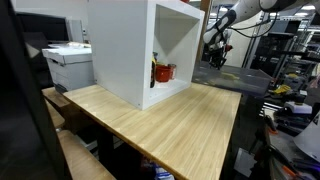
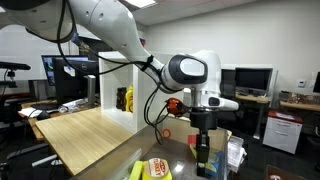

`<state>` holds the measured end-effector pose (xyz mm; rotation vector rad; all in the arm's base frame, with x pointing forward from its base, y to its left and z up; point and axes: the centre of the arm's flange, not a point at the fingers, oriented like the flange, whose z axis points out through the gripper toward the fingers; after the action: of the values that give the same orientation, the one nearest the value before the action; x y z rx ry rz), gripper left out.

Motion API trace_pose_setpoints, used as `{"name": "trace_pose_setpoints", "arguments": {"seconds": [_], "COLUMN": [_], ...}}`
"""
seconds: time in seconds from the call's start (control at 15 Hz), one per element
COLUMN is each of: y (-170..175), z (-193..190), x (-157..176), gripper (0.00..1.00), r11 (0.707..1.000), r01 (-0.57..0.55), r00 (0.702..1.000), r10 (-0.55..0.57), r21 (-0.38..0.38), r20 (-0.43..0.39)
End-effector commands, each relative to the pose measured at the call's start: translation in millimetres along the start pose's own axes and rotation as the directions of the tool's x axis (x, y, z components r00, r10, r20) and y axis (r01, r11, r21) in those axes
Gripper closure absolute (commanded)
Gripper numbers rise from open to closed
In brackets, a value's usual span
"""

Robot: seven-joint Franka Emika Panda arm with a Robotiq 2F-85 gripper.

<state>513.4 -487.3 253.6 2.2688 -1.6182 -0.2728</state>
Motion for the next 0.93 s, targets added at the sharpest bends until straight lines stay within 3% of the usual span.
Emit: {"name": "trace_pose_setpoints", "arguments": {"seconds": [0.0, 0.87], "y": [20.4, 56.1], "z": [6.8, 24.3], "x": [-9.2, 2.8], "gripper": [0.96, 0.96], "r11": [0.999, 0.959], "r01": [-0.048, -0.282], "r00": [0.999, 0.959], "r10": [0.048, 0.282], "r21": [0.008, -0.033], "r20": [0.014, -0.003]}}
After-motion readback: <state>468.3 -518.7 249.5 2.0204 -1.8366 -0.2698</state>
